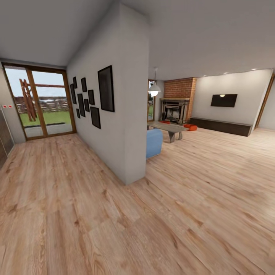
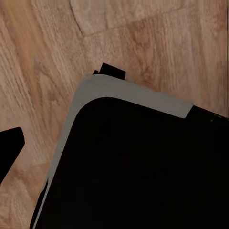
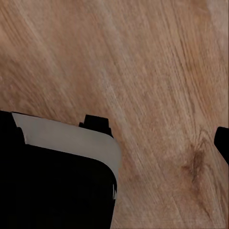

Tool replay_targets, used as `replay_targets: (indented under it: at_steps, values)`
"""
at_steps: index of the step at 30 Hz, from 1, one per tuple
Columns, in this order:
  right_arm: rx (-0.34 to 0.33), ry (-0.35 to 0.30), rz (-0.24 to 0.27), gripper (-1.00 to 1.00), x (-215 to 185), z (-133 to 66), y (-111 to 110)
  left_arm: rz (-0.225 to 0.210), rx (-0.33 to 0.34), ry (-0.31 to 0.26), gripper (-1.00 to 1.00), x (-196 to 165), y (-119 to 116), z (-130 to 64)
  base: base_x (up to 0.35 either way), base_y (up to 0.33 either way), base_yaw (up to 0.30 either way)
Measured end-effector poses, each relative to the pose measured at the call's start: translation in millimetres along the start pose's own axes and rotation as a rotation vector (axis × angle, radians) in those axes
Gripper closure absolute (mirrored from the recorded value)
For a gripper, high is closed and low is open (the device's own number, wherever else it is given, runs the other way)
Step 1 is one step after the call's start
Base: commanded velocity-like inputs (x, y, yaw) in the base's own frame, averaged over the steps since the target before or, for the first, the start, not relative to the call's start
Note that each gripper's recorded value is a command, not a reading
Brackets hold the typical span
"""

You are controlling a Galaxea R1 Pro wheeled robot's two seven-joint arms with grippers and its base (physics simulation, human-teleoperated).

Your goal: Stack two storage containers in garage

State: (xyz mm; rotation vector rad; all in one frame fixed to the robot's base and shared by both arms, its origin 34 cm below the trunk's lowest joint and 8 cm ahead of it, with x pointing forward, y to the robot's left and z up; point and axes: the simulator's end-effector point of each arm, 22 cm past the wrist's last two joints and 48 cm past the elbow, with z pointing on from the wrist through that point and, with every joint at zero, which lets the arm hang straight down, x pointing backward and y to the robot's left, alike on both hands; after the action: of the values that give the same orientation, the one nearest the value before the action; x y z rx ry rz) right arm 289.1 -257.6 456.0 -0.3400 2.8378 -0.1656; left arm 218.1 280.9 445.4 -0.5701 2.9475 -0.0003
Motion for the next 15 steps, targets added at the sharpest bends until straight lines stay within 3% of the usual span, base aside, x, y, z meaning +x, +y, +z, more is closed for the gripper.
replay_targets:
  at_steps: [7,15]
  values:
    - [-0.016,-0.008,-0.006,-1.0,-3,-0.4,7,0.0,0.0,0.0,-1.0,0,0,0.0,0.324,0.0,-0.004]
    - [-0.051,-0.013,-0.003,-1.0,-4,-0.8,15,0.0,0.001,-0.003,-1.0,-1,0,-0.1,0.324,0.0,-0.22]
